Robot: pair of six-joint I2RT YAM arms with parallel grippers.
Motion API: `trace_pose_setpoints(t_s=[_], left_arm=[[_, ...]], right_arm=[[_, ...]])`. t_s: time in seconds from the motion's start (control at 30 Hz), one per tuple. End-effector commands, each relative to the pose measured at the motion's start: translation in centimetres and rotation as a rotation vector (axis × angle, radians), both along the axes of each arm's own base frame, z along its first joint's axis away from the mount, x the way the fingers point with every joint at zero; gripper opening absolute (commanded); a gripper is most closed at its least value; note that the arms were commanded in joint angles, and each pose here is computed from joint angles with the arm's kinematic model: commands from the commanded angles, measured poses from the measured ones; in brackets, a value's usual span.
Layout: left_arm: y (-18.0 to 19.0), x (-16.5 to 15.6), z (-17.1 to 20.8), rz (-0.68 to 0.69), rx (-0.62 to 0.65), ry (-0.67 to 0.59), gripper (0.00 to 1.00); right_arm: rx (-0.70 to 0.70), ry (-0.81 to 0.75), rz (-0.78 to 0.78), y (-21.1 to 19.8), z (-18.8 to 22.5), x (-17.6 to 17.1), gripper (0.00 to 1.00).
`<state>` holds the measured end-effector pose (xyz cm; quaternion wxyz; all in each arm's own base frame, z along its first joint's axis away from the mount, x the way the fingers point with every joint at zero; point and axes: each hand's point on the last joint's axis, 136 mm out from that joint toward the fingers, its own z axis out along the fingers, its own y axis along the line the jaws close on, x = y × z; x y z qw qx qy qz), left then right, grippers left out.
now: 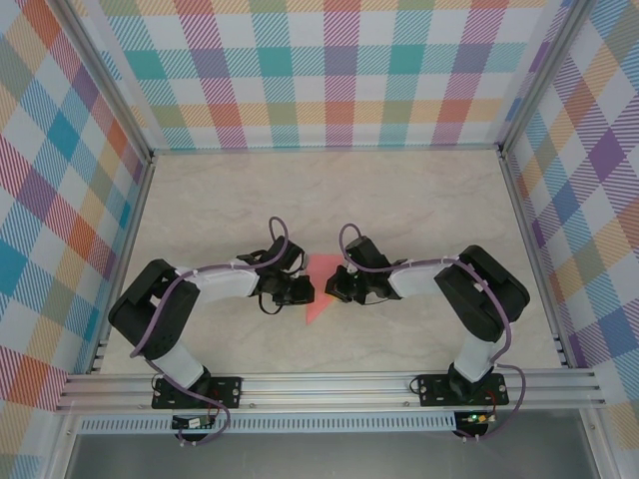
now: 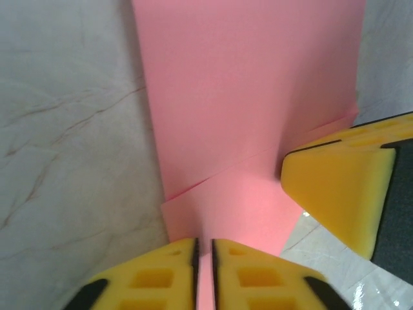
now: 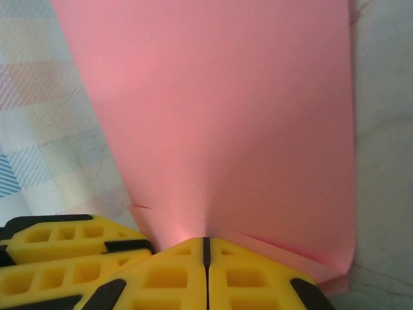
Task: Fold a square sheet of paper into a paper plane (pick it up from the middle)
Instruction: Third fold the triangle at the center of the table.
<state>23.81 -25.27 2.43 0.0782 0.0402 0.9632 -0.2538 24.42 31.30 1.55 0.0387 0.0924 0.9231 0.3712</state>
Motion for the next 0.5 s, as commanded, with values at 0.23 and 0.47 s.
trace_pose_setpoints(t_s=[0.23, 0.47], left_arm=[[-2.5, -1.4, 5.7, 0.021, -0.246, 0.024, 0.12], [-4.3, -2.3, 3.6, 0.002, -0.308, 0.159, 0.05]], right_arm=[[-0.091, 0.034, -0.024, -1.6, -2.1, -0.7, 0.06], [-0.094, 0.037, -0.026, -1.7, -2.1, -0.8, 0.06]])
